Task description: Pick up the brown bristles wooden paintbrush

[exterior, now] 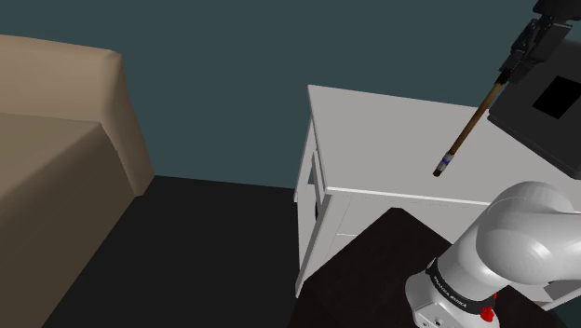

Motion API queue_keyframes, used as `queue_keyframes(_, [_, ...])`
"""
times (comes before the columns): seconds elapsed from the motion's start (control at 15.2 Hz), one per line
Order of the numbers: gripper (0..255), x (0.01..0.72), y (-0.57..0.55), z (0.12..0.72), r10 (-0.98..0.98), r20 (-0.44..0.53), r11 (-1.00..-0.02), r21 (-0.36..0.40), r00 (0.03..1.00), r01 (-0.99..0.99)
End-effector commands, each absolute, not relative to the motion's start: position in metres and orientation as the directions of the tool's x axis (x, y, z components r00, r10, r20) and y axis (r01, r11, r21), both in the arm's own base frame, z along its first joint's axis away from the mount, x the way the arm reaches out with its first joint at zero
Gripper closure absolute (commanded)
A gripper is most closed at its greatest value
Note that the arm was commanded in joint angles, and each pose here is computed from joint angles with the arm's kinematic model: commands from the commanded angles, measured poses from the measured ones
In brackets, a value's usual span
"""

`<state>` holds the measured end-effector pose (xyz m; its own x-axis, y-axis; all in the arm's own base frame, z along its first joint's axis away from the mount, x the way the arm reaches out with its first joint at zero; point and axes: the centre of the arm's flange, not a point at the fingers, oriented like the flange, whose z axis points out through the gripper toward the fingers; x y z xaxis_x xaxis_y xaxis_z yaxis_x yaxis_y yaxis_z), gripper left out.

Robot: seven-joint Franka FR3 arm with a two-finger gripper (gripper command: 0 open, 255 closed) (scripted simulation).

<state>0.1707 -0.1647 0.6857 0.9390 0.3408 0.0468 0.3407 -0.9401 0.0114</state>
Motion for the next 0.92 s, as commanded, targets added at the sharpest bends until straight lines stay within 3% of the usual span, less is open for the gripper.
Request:
queue_keyframes(0.0, [0, 0.1705, -0.1652, 0.6757, 0.341, 0.047, -0.94, 0.012, 0.939, 0.341])
queue_keyframes(0.2, [0, 0.1705, -0.1652, 0.6673, 0.341, 0.047, -0.94, 0.012, 0.939, 0.341])
queue_keyframes(0.26, [255, 0.1705, -0.1652, 0.6672, 0.341, 0.047, -0.94, 0.012, 0.939, 0.341])
queue_keyframes(0.86, [255, 0.1705, -0.1652, 0.6673, 0.341, 0.047, -0.94, 0.012, 0.939, 0.341])
